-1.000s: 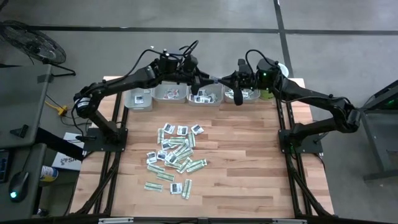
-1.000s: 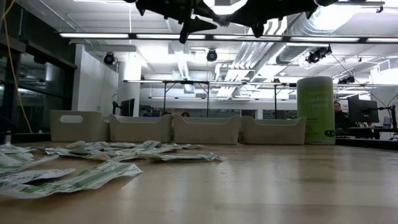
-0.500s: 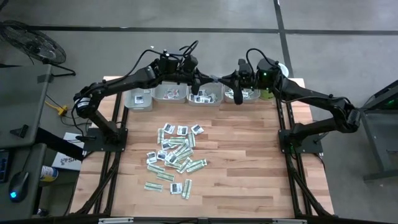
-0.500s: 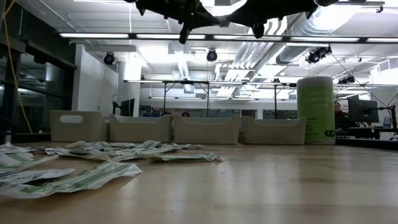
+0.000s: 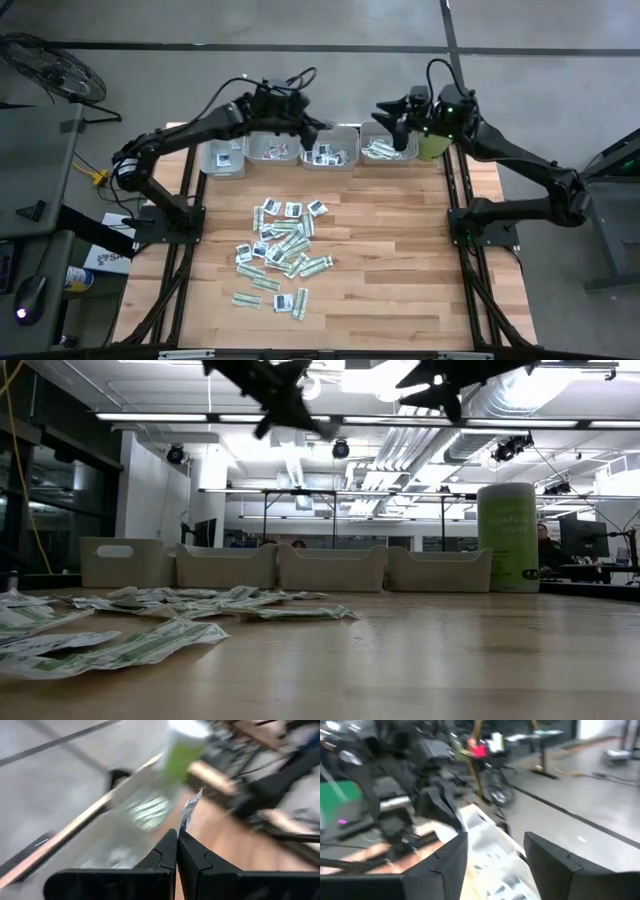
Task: Pick & Place First Aid Supplies
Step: Put the blue alcohol pad into the left gray bin
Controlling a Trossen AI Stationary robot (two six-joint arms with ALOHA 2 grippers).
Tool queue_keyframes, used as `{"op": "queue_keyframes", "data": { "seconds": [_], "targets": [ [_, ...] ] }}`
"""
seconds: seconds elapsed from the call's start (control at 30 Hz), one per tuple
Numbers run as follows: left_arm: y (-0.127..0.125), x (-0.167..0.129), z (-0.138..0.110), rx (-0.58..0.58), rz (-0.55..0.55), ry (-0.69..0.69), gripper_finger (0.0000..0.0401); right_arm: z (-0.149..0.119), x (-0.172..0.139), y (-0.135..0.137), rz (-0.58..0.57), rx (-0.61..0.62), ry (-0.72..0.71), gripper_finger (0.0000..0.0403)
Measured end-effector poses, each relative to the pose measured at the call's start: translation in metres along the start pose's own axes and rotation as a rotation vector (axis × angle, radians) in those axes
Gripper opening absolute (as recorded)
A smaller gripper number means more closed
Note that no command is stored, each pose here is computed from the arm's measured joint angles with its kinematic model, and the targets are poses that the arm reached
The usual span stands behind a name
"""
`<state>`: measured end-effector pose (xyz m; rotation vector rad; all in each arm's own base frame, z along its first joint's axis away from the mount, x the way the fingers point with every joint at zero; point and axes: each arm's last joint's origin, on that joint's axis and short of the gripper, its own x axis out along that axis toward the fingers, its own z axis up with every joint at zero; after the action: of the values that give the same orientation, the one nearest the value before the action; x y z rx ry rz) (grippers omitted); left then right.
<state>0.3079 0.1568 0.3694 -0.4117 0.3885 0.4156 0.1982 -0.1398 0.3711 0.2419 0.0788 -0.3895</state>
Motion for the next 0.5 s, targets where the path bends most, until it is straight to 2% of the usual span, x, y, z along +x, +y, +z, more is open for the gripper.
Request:
{"op": "queue_keyframes", "data": {
  "seconds": [0.13, 0.3, 0.5],
  "targets": [
    [0.016, -0.018, -0.007, -0.014, 0.145, 0.102, 0.0, -0.003, -0.015, -0.002, -0.08, -0.017, 0.058, 0.02],
    [0.035, -0.042, -0.01, -0.043, 0.257, 0.16, 0.0, -0.006, -0.026, 0.0, -0.099, -0.015, 0.116, 0.0201],
    [0.064, -0.06, -0.034, -0.143, 0.36, 0.197, 0.0, -0.01, -0.032, 0.0, -0.144, -0.014, 0.161, 0.0202]
  ]
}}
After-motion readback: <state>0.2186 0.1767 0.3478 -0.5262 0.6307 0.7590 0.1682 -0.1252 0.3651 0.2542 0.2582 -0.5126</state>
